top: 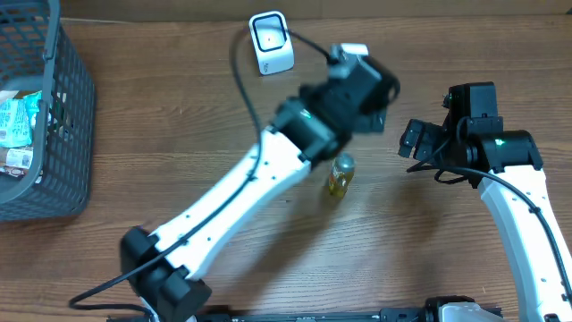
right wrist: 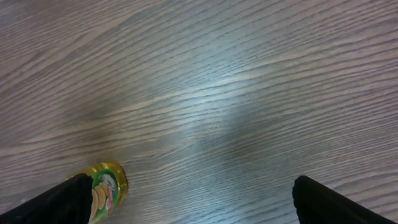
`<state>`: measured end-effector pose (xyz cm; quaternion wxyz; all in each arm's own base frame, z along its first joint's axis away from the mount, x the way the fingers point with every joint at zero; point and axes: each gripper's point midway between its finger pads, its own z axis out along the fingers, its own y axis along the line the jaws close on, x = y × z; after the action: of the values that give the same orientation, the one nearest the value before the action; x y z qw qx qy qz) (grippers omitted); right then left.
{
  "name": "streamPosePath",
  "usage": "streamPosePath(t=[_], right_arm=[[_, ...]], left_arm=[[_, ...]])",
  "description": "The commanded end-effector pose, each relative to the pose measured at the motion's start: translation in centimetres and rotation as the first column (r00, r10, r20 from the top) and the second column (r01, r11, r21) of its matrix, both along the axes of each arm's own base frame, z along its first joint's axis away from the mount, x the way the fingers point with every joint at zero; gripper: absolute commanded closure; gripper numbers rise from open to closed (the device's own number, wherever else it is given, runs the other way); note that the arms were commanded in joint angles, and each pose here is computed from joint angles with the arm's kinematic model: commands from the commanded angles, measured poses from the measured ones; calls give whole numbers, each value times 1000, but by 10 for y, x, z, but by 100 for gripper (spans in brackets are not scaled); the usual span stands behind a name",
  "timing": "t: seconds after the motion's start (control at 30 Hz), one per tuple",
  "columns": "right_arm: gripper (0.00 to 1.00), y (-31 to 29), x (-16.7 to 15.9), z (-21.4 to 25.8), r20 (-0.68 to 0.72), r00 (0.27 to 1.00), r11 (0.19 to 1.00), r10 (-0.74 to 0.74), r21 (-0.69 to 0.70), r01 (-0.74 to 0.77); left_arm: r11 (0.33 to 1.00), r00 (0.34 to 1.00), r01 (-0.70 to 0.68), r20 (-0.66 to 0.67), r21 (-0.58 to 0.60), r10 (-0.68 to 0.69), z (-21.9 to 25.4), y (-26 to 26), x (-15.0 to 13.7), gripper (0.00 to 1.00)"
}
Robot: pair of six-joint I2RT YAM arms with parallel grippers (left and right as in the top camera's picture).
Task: Scan the item barcode
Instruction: 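Set the yellow bottle down on the table and release it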
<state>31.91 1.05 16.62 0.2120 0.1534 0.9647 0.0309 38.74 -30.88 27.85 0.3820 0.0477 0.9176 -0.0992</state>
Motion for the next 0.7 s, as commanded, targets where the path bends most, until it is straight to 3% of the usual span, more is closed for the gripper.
streamPosePath(t=[0.0,0.13,0.33,0.57,0.67], right_arm=[[0,-2,4,10,30,1000,1000,-1,-10,1],[0,-2,4,10,30,1000,1000,-1,-10,1],[0,-2,4,10,30,1000,1000,-1,-10,1],[0,-2,4,10,30,1000,1000,-1,-10,1],[0,-2,4,10,30,1000,1000,-1,-10,1]], left_arm=[[991,982,-91,172,100,73,60,55,27,0],[942,940,-262,276,209,200,96,124,47,0],[756,762,-610,437,237,478,162,249,35,0],[659,637,-735,494,158,592,208,344,9,1],[671,643,-731,456,125,615,205,372,8,0]])
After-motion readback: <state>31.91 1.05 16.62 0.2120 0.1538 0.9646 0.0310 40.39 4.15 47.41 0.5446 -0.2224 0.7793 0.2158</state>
